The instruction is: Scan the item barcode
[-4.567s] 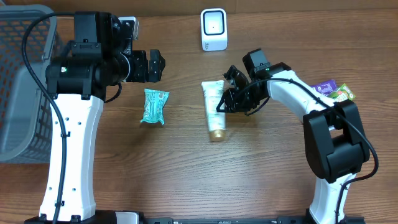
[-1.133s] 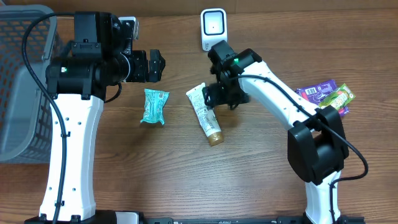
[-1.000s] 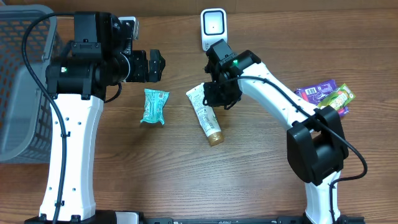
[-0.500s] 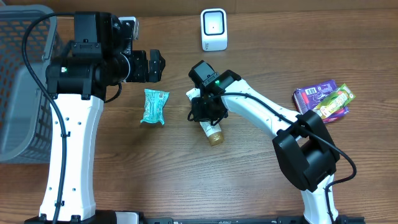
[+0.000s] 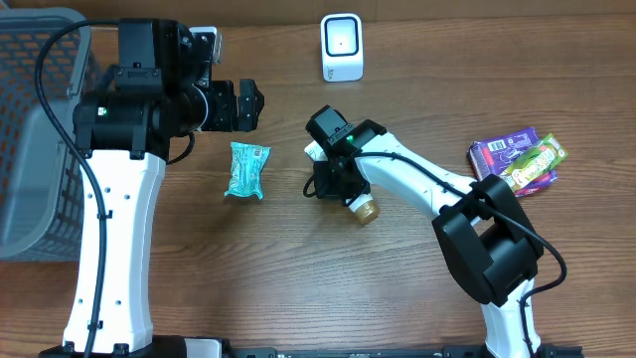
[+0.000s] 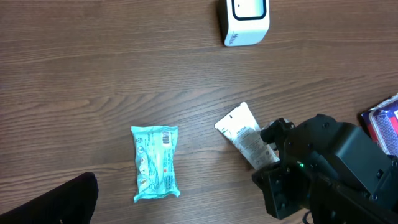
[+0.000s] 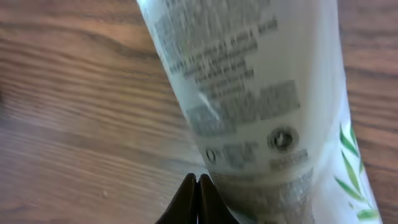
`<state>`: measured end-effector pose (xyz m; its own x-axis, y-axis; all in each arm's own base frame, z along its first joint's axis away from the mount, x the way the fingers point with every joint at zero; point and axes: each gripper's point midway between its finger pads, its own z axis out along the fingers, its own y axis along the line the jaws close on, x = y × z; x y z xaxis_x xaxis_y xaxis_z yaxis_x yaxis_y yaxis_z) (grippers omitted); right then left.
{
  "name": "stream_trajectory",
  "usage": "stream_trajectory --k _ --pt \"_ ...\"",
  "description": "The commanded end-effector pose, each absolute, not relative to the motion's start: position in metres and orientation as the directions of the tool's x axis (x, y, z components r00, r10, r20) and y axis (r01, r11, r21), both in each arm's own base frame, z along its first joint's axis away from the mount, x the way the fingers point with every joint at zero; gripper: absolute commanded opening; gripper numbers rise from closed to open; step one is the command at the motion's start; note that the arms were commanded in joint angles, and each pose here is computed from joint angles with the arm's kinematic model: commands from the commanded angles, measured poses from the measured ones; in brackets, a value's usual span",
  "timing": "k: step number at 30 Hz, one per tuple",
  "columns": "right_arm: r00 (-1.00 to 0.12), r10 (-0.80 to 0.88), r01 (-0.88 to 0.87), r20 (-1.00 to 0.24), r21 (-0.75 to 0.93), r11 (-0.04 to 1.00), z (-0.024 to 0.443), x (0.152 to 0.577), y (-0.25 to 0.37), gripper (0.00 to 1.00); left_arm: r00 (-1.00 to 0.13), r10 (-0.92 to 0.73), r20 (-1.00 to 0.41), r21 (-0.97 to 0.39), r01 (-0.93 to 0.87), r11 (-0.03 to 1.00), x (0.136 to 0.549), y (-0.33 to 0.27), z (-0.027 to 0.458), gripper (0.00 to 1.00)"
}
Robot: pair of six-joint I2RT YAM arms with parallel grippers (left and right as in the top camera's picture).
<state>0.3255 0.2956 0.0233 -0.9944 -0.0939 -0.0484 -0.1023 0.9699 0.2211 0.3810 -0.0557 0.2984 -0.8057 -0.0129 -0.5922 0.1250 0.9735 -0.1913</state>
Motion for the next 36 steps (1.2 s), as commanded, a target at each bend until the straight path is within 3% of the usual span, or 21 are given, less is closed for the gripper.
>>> stream_trajectory --k 1,9,20,30,36 --pt "-0.980 -0.126 -0.161 -0.155 0.241 0.957 0.065 0.341 0.299 0.04 -0.804 -0.026 -0.594 -0.203 0.119 0.972 0.383 -0.057 0.300 1.00" --pt "-0.968 -0.119 -0.162 -0.221 0.186 0.969 0.087 0.347 0.286 0.04 -0.804 -0.026 -0.594 -0.203 0.119 0.972 0.383 -0.057 0.300 1.00" --pt "-0.975 -0.116 -0.129 -0.191 0.060 0.990 0.039 0.349 0.261 0.04 -0.804 -0.026 -0.594 -0.203 0.119 0.972 0.383 -0.057 0.301 1.00" --pt "-0.973 -0.165 -0.179 -0.160 0.080 0.981 0.026 0.346 0.267 0.04 -0.804 -0.026 -0.594 -0.203 0.119 0.972 0.383 -0.057 0.300 1.00" --pt "-0.993 -0.116 -0.120 -0.032 0.199 0.973 0.002 0.350 0.254 0.04 -0.804 -0.026 -0.594 -0.203 0.119 0.972 0.383 -0.057 0.300 1.00"
